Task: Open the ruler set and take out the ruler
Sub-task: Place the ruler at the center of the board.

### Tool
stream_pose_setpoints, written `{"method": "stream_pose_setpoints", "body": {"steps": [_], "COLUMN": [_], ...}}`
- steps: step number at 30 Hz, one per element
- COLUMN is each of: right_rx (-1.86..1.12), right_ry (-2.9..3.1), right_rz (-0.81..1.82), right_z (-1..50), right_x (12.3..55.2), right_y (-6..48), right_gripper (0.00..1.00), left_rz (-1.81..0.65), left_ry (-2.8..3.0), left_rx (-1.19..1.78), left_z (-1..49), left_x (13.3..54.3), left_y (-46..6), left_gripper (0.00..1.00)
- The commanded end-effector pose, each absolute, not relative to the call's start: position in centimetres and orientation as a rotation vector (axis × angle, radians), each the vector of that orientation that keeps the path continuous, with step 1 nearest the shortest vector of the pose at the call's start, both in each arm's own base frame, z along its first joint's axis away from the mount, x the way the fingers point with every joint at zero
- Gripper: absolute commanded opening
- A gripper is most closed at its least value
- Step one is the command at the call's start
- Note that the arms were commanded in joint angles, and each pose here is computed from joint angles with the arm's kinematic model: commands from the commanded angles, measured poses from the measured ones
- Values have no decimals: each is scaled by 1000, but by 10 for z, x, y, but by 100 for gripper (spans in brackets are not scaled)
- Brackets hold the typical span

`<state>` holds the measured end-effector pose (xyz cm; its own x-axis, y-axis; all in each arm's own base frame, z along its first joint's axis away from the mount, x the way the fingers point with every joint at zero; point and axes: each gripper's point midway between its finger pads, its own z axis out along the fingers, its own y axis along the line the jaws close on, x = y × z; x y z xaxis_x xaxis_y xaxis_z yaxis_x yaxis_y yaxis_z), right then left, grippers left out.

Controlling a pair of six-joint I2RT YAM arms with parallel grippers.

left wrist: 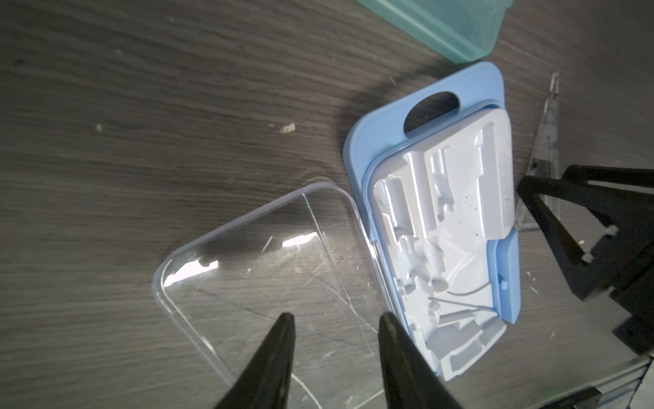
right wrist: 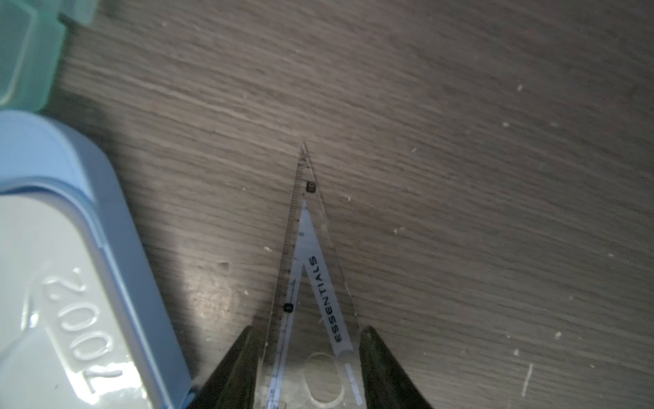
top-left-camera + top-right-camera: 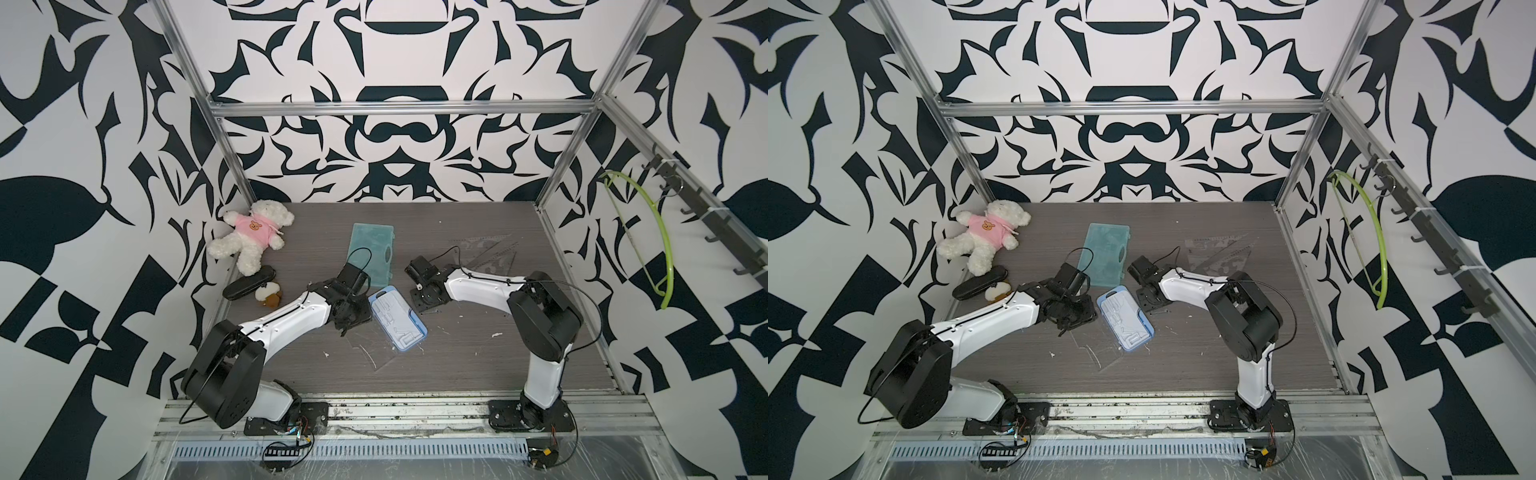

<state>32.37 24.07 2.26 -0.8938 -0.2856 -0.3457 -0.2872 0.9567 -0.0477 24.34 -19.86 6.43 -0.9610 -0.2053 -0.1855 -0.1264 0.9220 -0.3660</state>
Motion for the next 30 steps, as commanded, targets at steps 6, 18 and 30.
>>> {"method": "stream_pose_setpoints", "body": {"steps": [6,18,30], "right_rx": [-179,109,209], "right_ry": [2795,2842,2829], "right_rz": [-169,-233,-146], "right_z": [24,16,19], "right_x": [323,304,311], "right_y": [185,114,97], "right_gripper": [42,42,42], "left_rz": [-504,-506,-505], "left_ry": [2808,2812,2822], "left_rx": [-183,-158,-156], "left_z": [85,85,82], "left_x": [256,259,259], "left_y": [-202,-205,-207], "left_gripper": [44,44,45]}}
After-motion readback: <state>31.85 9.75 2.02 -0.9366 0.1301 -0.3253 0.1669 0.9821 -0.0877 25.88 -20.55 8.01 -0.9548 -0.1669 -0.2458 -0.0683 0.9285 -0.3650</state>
